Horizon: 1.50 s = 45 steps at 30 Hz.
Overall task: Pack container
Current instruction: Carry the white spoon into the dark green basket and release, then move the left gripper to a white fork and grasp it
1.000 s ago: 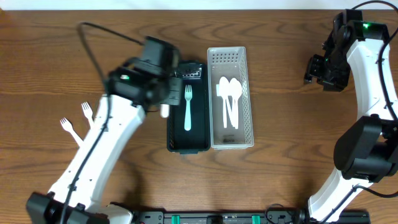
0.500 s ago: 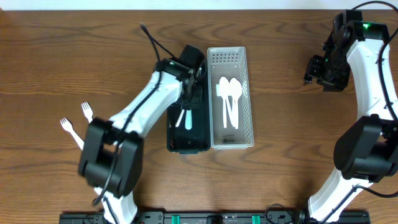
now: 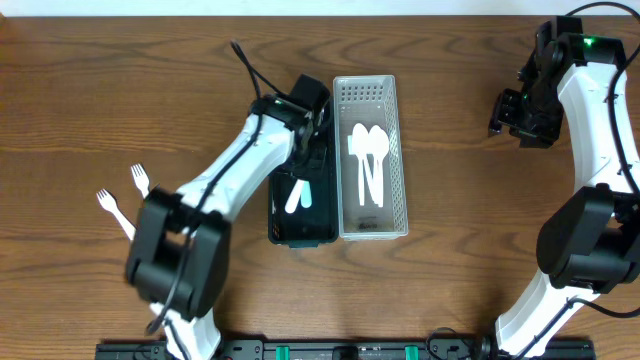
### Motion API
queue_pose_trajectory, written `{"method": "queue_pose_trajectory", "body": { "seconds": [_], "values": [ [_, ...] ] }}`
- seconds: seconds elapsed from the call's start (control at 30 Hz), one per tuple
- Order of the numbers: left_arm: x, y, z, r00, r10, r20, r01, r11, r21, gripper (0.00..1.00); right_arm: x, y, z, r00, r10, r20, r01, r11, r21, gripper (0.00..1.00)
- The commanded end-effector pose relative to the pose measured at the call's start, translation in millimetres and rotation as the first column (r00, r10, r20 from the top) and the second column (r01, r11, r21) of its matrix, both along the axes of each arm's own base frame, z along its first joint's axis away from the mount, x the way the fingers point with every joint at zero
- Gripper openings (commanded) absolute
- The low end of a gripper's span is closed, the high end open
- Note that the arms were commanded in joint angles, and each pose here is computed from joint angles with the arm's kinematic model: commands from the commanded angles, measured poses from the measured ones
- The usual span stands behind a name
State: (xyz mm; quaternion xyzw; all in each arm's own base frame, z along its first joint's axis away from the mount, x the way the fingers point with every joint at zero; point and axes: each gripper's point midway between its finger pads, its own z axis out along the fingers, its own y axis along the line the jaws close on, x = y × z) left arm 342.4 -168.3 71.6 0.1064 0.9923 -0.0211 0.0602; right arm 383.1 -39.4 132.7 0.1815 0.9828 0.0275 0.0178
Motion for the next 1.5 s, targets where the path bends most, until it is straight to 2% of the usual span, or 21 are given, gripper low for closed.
{"method": "queue_pose_trajectory", "body": {
  "seconds": [0.0, 0.17, 0.33, 0.47, 0.63, 0.73, 0.83, 1.1, 1.23, 1.47],
  "values": [
    [11.4, 18.1, 64.5, 0.985, -0.019, 0.171, 0.010, 0.998, 0.054, 0.50, 0.1, 1.4, -2.4, 1.000, 0.016, -0.005, -0.016, 1.000, 0.004, 0.62],
    [3.5, 53.4, 140.2, 0.937, 0.028, 0.348, -0.061, 0.995, 0.084, 0.68, 0.7, 1.3, -2.4, 1.000, 0.017, -0.003, -0.017, 1.000, 0.004, 0.62],
    [-2.2, 114.6, 192.4, 0.859, 0.186, 0.477, -0.225, 0.974, 0.024, 0.75, -0.2, 1.4, -2.5, 1.000, 0.028, -0.006, -0.028, 1.000, 0.004, 0.62],
    [-8.5, 189.8, 196.5, 0.800, 0.369, 0.473, -0.431, 0.902, 0.024, 0.77, -0.4, 1.4, -2.6, 1.000, 0.027, -0.007, -0.027, 1.000, 0.004, 0.62],
    [-14.2, 254.8, 161.7, 0.735, 0.580, 0.352, -0.618, 0.786, -0.003, 0.78, 0.2, 1.4, -2.4, 1.000, 0.031, -0.004, -0.031, 1.000, 0.003, 0.63],
    [-15.8, 284.4, 125.9, 0.670, 0.699, 0.251, -0.723, 0.691, 0.007, 0.77, -0.4, 1.5, -2.5, 1.000, 0.031, -0.006, -0.031, 1.000, 0.004, 0.63],
    [-14.2, 300.7, 94.7, 0.656, 0.733, 0.181, -0.750, 0.659, 0.049, 0.77, 0.6, 1.2, -2.4, 1.000, 0.031, -0.003, -0.031, 1.000, 0.002, 0.63],
    [0.2, 314.0, 10.9, 0.656, 0.754, 0.024, -0.749, 0.648, 0.137, 0.76, 7.2, 0.4, -2.1, 0.999, 0.031, 0.024, -0.031, 1.000, -0.002, 0.65],
    [-0.1, 314.7, -14.0, 0.652, 0.758, -0.022, -0.746, 0.646, 0.164, 0.74, 7.2, 0.4, -2.1, 0.999, 0.031, 0.024, -0.031, 1.000, -0.001, 0.65],
    [-3.3, 306.5, -50.2, 0.637, 0.769, -0.045, -0.761, 0.637, 0.120, 0.74, 8.1, 0.3, -2.1, 0.999, 0.031, 0.028, -0.031, 1.000, -0.002, 0.66]
  ]
}}
